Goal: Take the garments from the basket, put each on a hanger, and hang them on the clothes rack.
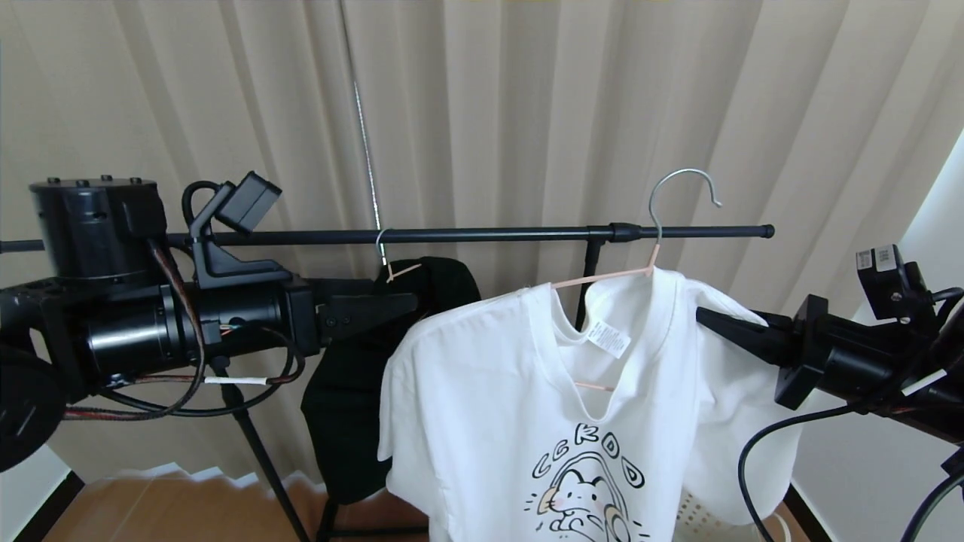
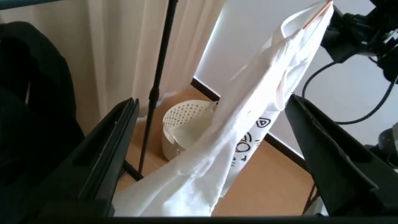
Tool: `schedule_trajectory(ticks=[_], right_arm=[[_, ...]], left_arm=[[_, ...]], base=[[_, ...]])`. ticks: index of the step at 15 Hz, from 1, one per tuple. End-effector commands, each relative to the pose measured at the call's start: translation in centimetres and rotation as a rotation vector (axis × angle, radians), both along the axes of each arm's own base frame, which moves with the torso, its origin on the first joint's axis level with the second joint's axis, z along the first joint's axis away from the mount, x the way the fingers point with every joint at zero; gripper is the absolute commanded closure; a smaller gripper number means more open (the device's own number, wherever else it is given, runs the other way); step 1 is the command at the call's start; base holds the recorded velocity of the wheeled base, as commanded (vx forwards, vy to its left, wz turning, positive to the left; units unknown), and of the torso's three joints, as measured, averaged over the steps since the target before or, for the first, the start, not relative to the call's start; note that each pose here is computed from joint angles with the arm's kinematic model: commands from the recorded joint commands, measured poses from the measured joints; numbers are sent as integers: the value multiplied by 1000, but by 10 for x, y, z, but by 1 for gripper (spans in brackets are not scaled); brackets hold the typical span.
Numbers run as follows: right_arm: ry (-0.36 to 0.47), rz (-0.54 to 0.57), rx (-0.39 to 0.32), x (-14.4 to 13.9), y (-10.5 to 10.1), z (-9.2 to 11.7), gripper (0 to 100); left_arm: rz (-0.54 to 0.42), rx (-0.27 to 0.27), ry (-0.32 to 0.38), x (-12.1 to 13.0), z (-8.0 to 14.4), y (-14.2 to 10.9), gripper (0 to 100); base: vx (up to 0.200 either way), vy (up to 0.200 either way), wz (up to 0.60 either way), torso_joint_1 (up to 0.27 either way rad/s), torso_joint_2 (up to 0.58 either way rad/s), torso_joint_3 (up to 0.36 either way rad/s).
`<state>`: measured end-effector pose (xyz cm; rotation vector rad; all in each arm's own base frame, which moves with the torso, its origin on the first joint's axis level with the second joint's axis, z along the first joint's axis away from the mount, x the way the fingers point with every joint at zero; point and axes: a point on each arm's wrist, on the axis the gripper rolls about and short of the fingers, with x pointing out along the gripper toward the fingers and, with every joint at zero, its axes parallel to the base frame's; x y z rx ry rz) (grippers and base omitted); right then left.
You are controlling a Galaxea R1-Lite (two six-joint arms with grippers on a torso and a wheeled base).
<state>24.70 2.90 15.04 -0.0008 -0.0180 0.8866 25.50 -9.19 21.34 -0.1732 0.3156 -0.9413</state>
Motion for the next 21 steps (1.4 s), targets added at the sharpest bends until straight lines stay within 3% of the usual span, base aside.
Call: schedule_trajectory(ticks=[1,3,6,8,10,14,21], right_arm=[[2,5,0,0,1,0,100],[-3,5,0,-1,1,1,100],[-3,5,0,-1,1,1,100],[-9,15,0,-2,4,2,100],[-3,29,-1,-4,7,0,100],[-22,44,-22,-5,11,-1,100],[-22,50,-22,-6,13,-1,100]], left_arm=[[-65,25,-18,-3,38,-16,0],[-115,94,-9,6,45,-29,0],[-195,155,8,18,52,-55,0],[-262,250,16,30,47,-75,0],[-285,303,2,34,41,-92,0],[-363,335,-76,35,39,-120,0],[-471,416,-202,31,25,-137,0]], base=[[0,0,0,0,0,0],[0,0,0,0,0,0],[0,0,0,0,0,0],[0,0,0,0,0,0],[0,0,0,0,0,0],[0,0,0,0,0,0],[0,0,0,0,0,0]])
